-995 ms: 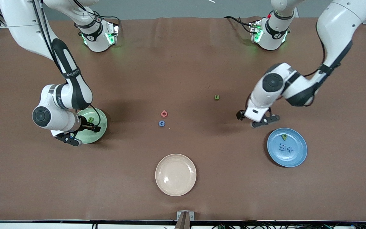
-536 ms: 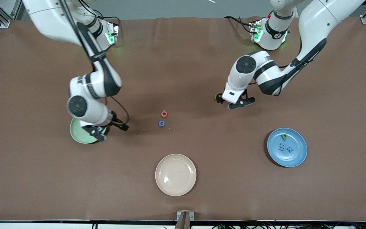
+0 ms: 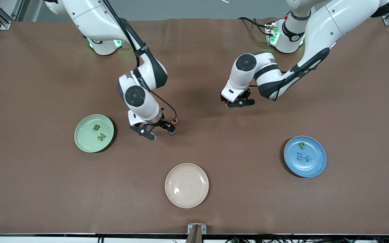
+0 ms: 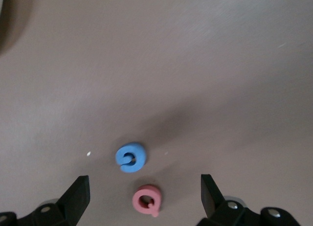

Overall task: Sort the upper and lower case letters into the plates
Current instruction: 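Grasp the green n with the left gripper while the right gripper grasps G, then place the n in the blue plate while the right gripper drops G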

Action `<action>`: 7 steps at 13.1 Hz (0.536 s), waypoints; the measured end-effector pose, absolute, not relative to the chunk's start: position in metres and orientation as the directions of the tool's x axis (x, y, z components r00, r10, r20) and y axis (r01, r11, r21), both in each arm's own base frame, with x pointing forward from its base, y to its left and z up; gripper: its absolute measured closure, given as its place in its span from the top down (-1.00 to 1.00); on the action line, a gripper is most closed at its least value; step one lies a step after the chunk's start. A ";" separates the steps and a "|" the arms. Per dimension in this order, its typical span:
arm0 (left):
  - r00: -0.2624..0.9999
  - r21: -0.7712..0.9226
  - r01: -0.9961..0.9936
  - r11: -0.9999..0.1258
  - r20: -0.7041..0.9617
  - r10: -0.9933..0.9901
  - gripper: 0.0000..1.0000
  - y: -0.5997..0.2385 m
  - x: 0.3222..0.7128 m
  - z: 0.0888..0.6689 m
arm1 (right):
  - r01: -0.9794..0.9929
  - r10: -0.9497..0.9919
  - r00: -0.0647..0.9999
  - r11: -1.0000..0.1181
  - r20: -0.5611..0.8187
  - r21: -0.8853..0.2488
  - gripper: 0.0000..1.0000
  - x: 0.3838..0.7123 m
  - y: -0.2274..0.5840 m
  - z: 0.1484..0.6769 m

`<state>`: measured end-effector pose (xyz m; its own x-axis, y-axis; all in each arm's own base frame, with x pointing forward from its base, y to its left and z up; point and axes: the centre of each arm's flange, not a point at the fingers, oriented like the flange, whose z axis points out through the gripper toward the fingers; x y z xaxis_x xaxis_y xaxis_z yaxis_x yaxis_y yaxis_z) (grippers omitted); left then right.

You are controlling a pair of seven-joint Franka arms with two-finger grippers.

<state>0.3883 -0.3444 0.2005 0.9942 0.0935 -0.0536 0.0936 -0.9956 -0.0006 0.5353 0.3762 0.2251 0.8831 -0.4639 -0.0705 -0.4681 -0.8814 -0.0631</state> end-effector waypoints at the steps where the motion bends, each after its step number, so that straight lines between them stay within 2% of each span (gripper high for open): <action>1: 0.995 -0.001 0.084 -0.996 -0.059 0.084 0.33 -0.345 0.387 0.196 | -0.440 -0.437 0.898 -0.896 -0.061 -0.060 1.00 0.533 0.391 0.218; 3: 0.998 -0.013 0.053 -0.999 -0.042 0.053 0.11 -0.342 0.387 0.189 | -0.385 -0.384 0.923 -0.922 -0.028 -0.043 1.00 0.531 0.408 0.208; 6: 0.999 -0.018 0.031 -0.999 -0.034 0.031 0.05 -0.342 0.386 0.181 | -0.352 -0.352 0.936 -0.936 -0.007 -0.006 0.93 0.531 0.406 0.192; 7: 0.999 -0.017 0.028 -0.999 -0.033 0.028 0.05 -0.344 0.386 0.180 | -0.348 -0.348 0.938 -0.938 -0.007 0.002 0.85 0.531 0.405 0.187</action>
<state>0.3864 -0.3444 0.1804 0.9991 0.0283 -0.0330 0.0278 -0.9995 -0.0169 0.5306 0.4054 0.1872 0.9375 -0.3478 -0.0070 -0.3478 -0.9376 0.0017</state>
